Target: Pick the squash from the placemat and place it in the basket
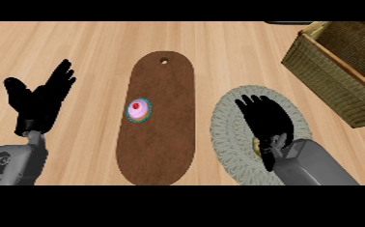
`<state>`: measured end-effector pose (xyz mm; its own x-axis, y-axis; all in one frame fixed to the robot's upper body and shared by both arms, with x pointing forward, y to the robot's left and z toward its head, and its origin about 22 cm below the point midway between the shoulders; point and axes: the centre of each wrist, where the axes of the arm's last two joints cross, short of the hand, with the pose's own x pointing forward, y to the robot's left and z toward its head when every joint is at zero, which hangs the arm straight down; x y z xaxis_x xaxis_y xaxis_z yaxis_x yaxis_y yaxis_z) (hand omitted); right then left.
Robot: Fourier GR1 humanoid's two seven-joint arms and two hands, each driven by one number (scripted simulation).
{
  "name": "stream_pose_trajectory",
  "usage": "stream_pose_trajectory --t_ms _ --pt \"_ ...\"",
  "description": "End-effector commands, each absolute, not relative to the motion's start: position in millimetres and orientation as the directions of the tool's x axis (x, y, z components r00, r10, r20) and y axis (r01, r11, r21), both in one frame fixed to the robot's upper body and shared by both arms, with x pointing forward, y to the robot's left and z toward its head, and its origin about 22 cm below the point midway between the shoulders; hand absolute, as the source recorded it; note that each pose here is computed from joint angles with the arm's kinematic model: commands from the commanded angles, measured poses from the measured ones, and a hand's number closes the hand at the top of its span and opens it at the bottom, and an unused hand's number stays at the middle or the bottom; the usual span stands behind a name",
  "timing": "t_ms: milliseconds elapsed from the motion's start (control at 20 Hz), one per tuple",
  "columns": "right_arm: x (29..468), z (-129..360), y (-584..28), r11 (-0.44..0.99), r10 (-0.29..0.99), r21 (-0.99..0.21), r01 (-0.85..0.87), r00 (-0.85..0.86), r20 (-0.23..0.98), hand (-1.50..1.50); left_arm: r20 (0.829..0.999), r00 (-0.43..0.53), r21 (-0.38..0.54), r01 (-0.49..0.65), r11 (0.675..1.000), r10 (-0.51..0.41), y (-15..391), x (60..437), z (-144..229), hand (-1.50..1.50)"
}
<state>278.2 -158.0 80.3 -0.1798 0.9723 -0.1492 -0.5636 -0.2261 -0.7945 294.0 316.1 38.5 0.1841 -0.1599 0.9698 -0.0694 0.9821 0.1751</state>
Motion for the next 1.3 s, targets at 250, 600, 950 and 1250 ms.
stream_pose_trajectory --t_ms 250,600,950,1250 --pt "281 99 -164 -0.182 0.977 -0.766 -0.617 -0.204 -0.068 -1.50 0.970 0.194 0.165 -0.063 0.984 -0.150 307 300 39 0.00" --pt "261 79 -155 -0.206 0.971 -0.758 -0.619 -0.224 -0.081 -1.50 0.972 0.172 0.171 -0.054 0.984 -0.160 314 293 48 0.00" --pt "257 70 -162 -0.278 0.959 -0.751 -0.599 -0.216 -0.184 -1.50 0.971 0.177 0.177 -0.068 0.982 -0.163 323 283 41 0.00" --pt "258 40 -182 -0.349 0.935 -0.720 -0.599 -0.269 -0.230 1.50 0.968 0.189 0.180 -0.069 0.981 -0.164 332 285 38 0.00"
